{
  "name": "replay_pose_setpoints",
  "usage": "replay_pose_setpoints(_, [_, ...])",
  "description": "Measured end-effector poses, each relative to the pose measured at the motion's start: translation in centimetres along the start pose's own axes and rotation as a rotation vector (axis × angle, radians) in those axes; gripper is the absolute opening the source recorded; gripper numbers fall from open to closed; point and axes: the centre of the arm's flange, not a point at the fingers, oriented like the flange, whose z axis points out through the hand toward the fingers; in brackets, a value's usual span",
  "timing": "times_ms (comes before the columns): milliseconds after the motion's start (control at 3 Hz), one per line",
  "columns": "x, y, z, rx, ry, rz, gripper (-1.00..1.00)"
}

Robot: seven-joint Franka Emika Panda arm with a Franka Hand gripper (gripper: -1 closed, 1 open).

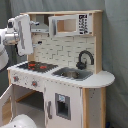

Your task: Play with the kitchen

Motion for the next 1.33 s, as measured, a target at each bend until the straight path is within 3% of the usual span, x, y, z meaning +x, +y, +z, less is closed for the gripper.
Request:
replay_pose_setpoints(333, [-0.6, -0.2, 2.3, 0.025, 0.009, 0.030, 1.00])
replay_pose_setpoints(667, [-0.6, -0.3, 2.5, 0.026, 0.011, 0.033, -1.00])
replay_pose_setpoints(1333, [0.1, -1.1, 6.5, 0.016, 0.036, 0.055, -1.00])
